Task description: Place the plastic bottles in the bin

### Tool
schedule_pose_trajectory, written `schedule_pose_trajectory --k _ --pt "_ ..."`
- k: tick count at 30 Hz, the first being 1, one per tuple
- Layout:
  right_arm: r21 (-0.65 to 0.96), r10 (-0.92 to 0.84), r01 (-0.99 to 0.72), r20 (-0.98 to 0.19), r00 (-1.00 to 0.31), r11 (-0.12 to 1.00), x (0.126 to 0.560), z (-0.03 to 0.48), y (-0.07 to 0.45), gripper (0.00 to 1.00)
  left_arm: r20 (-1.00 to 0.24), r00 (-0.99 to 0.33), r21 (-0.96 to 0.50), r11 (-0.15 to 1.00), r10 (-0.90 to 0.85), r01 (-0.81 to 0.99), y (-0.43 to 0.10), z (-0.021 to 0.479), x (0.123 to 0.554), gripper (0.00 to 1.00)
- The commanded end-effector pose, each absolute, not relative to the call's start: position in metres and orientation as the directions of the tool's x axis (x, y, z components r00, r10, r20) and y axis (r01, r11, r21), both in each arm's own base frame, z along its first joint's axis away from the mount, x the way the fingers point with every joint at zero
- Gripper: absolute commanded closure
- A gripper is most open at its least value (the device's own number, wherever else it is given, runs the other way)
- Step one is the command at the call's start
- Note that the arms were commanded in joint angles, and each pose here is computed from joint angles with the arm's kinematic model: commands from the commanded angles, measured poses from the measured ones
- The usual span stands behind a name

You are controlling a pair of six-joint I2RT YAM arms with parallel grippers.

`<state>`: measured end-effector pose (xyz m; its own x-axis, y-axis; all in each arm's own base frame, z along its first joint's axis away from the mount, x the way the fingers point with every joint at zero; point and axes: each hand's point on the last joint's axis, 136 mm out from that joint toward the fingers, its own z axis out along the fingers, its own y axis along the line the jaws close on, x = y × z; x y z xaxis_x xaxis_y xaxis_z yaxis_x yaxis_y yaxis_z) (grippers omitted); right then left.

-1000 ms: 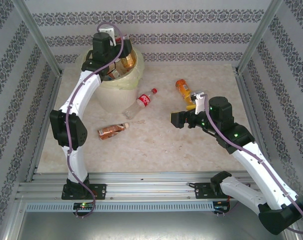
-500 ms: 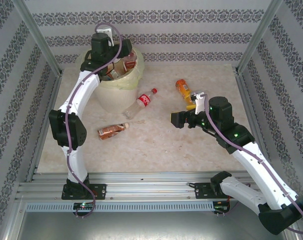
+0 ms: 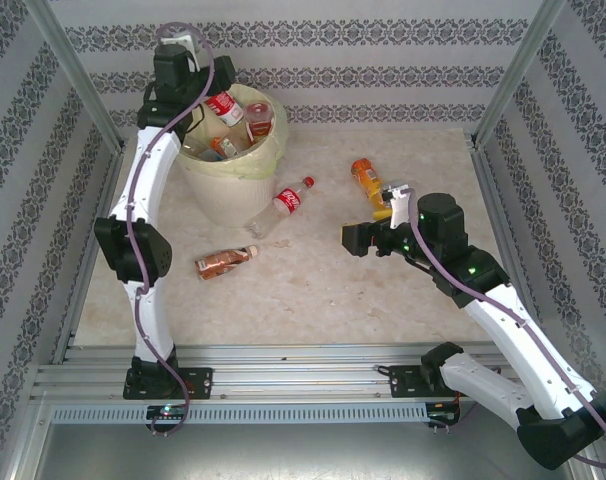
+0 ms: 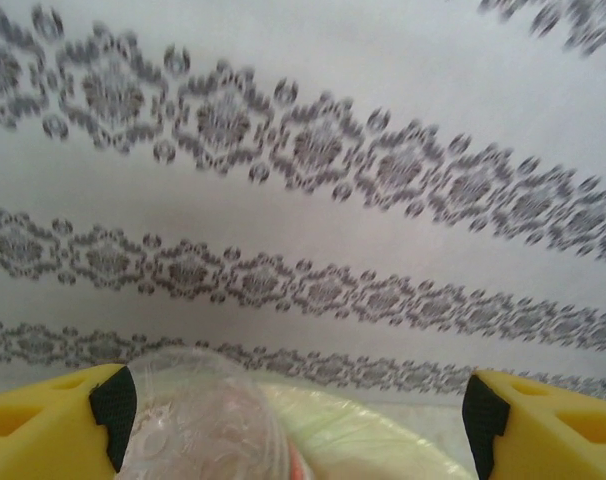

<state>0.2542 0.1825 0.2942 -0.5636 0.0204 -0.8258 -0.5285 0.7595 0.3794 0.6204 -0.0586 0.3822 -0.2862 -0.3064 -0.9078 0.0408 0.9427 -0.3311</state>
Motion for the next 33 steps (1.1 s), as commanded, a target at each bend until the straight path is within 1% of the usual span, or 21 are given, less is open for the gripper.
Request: schedule_pose_trajectory --k 1,6,10,16,20,22,26,27,31,33 --pt "0.359 0.025 -0.532 -0.845 -0.535 0.767 0.253 0.307 0.178 0.02 -0.887 -0.374 -0.292 0.956 -0.27 0.003 -0.052 0.352 0.622 0.18" --pt "0.36 0.023 -0.53 -0.842 -0.539 0.767 0.254 0.305 0.178 0.02 -0.871 -0.415 -0.28 0.96 -0.263 -0.021 -0.049 0.337 0.619 0.3" --pt "0.362 0.023 -0.532 -0.842 -0.539 0.766 0.254 0.305 0.179 0.02 -0.869 -0.416 -0.286 0.958 -0.27 -0.025 -0.048 0.334 0.612 0.36" --pt "0.359 0.023 -0.521 -0.839 -0.544 0.774 0.257 0.301 0.178 0.02 -0.89 -0.363 -0.287 0.958 -0.275 -0.021 -0.045 0.36 0.598 0.36" --pt "0.352 0.035 -0.461 -0.824 -0.566 0.814 0.265 0.292 0.171 0.02 -0.893 -0.359 -0.279 0.96 -0.271 -0.03 -0.043 0.37 0.588 0.37" --pt "0.351 0.045 -0.424 -0.812 -0.582 0.835 0.27 0.287 0.167 0.02 -0.895 -0.351 -0.284 0.959 -0.274 -0.024 -0.043 0.378 0.581 0.35" --pt "0.357 0.066 -0.352 -0.777 -0.626 0.865 0.278 0.275 0.162 0.02 -0.899 -0.331 -0.31 0.951 -0.287 0.018 -0.048 0.397 0.561 0.3" --pt "0.362 0.074 -0.34 -0.77 -0.633 0.868 0.279 0.273 0.161 0.02 -0.9 -0.327 -0.317 0.948 -0.288 0.035 -0.051 0.401 0.555 0.27" --pt "0.38 0.118 -0.269 -0.742 -0.66 0.885 0.287 0.266 0.156 0.02 -0.895 -0.336 -0.344 0.933 -0.293 0.105 -0.063 0.413 0.527 0.18" --pt "0.388 0.139 -0.237 -0.729 -0.67 0.891 0.292 0.263 0.154 0.02 -0.894 -0.341 -0.357 0.921 -0.29 0.154 -0.072 0.419 0.506 0.12"
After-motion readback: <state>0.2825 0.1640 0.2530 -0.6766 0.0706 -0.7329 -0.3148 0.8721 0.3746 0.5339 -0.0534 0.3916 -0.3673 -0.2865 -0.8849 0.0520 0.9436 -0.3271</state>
